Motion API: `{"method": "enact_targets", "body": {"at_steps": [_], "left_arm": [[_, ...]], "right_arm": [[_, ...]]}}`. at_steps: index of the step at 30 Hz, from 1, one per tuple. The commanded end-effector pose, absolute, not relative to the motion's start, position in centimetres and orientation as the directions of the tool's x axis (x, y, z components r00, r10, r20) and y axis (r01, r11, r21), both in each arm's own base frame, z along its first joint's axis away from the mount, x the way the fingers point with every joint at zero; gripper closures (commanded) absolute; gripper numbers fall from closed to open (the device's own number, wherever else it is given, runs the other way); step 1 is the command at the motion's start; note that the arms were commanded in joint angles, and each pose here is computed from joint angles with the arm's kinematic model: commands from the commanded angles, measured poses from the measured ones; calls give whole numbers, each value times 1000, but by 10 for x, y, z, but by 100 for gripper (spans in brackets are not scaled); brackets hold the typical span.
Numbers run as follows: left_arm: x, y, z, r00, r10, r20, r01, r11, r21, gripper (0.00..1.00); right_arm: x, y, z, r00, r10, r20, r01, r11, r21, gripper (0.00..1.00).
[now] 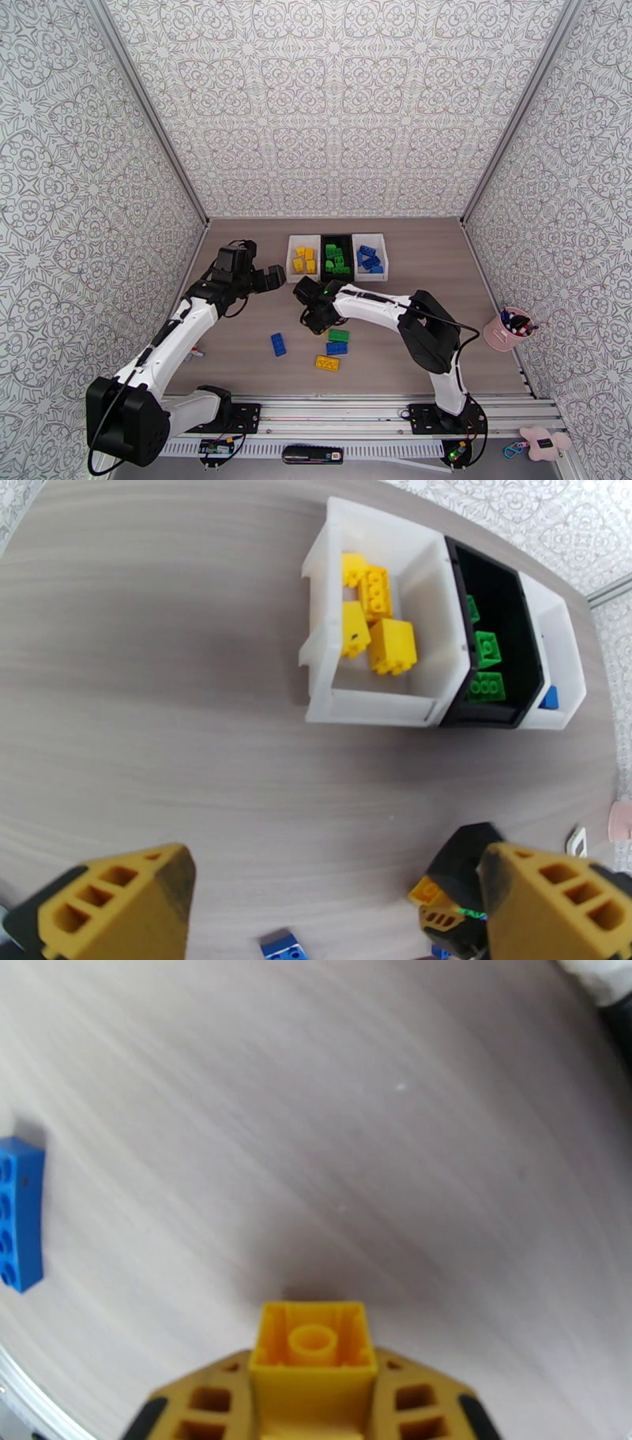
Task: Sort the legos into containers by color
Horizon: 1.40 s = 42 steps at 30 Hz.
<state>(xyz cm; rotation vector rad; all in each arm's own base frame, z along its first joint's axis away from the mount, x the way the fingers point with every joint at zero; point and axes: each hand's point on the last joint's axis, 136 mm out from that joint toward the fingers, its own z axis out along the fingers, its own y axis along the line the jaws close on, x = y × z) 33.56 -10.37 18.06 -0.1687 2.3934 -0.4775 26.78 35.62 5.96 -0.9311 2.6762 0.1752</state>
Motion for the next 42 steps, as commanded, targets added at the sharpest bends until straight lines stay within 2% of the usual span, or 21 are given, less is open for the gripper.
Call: {"method": "enact_targets", "body": {"at_steps": [1, 5, 9, 17, 26, 29, 36, 42], "left_arm": [[335, -103, 188, -720, -223, -658, 38, 933, -358, 0], [333, -103, 190, -702, -226, -675, 45, 932, -359, 0], [331, -104, 192, -686, -221, -693, 57, 934, -354, 0], [326, -102, 193, -673, -214, -708, 56, 940, -337, 0], [322, -104, 190, -681, -214, -700, 51, 940, -337, 0], [321, -102, 189, -687, -211, -695, 40, 944, -327, 0], [306, -91, 170, -764, -253, -593, -83, 951, -298, 0], [276, -98, 154, -840, -235, -489, -124, 961, -249, 0]], "right_arm": [[300, 354, 103, -732, -479, -484, -549, 836, 4, 81], [335, 356, 135, -713, -348, -609, -489, 869, 75, 82], [374, 364, 154, -703, -246, -667, -452, 879, 152, 82], [449, 378, 153, -688, -188, -701, -407, 899, 159, 82], [504, 397, 138, -634, -196, -748, -417, 901, 117, 81], [513, 401, 139, -619, -207, -757, -423, 901, 99, 70], [502, 390, 164, -599, -208, -773, -429, 899, 90, 28], [475, 362, 192, -548, -168, -819, -418, 904, 94, 17]]}}
